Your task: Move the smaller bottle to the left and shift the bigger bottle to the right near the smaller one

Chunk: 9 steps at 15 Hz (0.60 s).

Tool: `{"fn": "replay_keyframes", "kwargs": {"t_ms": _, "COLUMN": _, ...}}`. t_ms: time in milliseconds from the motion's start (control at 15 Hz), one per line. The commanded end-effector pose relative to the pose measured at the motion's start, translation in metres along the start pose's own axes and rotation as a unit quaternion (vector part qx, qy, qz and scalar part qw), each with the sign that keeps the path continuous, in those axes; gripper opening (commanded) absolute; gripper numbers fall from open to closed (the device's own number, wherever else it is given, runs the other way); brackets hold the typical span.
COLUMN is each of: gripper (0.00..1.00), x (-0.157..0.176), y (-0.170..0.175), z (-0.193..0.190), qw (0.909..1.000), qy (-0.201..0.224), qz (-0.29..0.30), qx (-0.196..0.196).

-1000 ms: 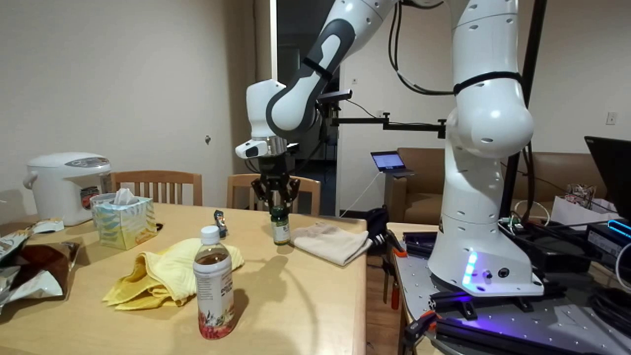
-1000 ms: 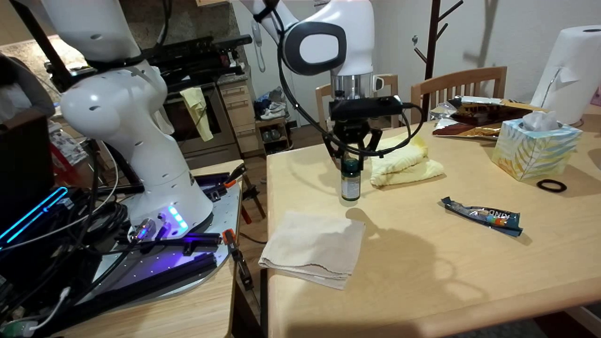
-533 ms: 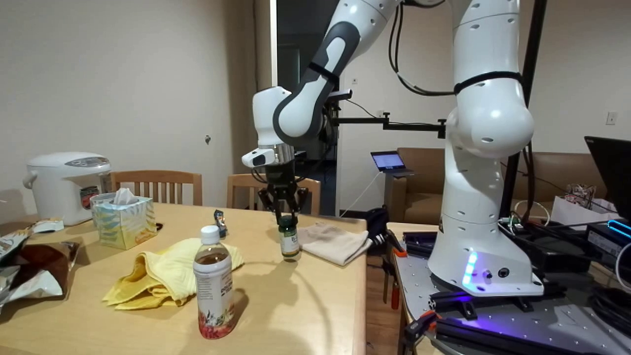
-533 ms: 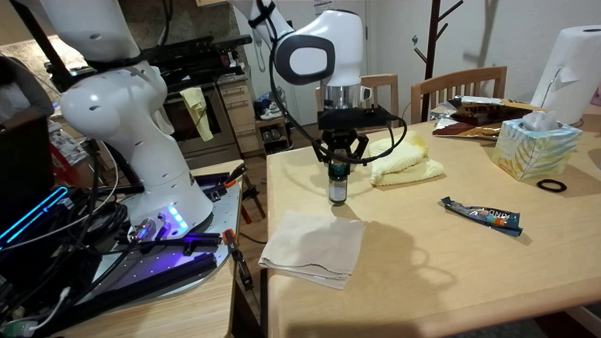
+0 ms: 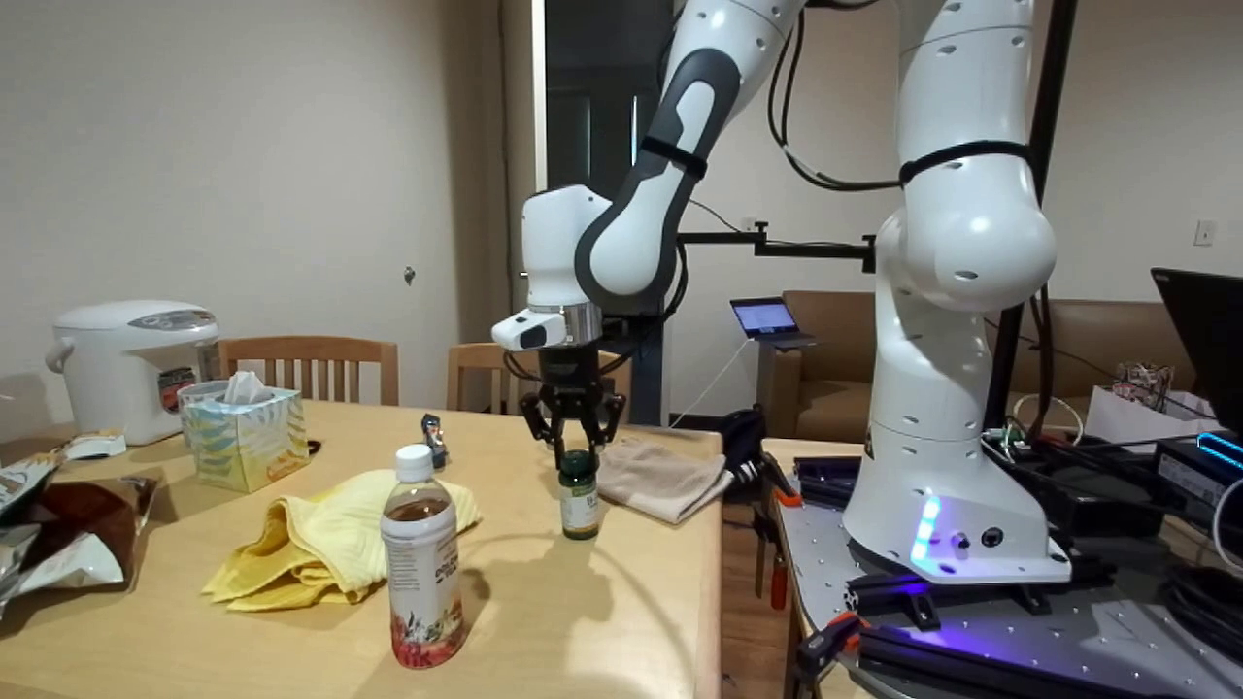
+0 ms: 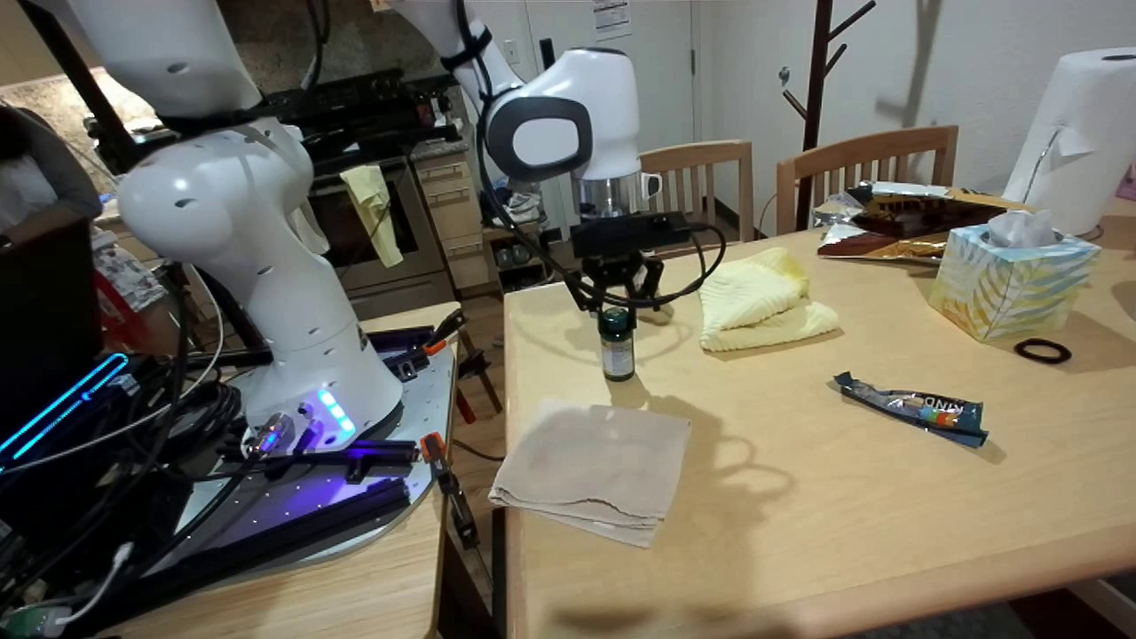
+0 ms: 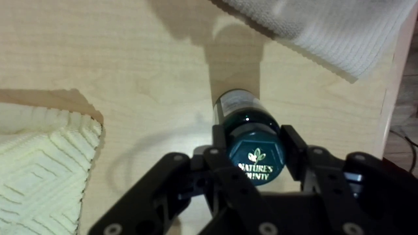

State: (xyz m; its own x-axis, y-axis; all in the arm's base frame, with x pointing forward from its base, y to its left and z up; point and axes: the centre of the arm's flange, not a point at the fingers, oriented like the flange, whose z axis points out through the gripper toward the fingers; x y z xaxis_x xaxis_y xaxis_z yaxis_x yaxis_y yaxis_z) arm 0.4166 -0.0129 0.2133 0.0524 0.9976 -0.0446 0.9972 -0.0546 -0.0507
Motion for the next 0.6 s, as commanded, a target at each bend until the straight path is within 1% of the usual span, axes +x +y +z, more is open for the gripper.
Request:
{"fn": "replay_keyframes", "kwargs": {"t_ms": 0, "gripper": 0.2, "x": 0.0094, "y": -0.0205, "z": -0.0031, "qw": 0.9996, "qy": 0.007, "qz": -0.023, "qx": -0.014}}
{"fn": "replay_keyframes", "kwargs": {"t_ms": 267, "gripper": 0.2, "x": 0.0148, "y": -0.0251, "z": -0.0019, "qw": 0.9988, "qy": 0.006, "qz": -0.045, "qx": -0.016}}
{"fn": "replay_keyframes", "kwargs": {"t_ms": 533, "gripper": 0.2, "x": 0.017, "y": -0.0227, "z": -0.0018, "qw": 0.9976, "qy": 0.005, "qz": -0.067, "qx": -0.016}}
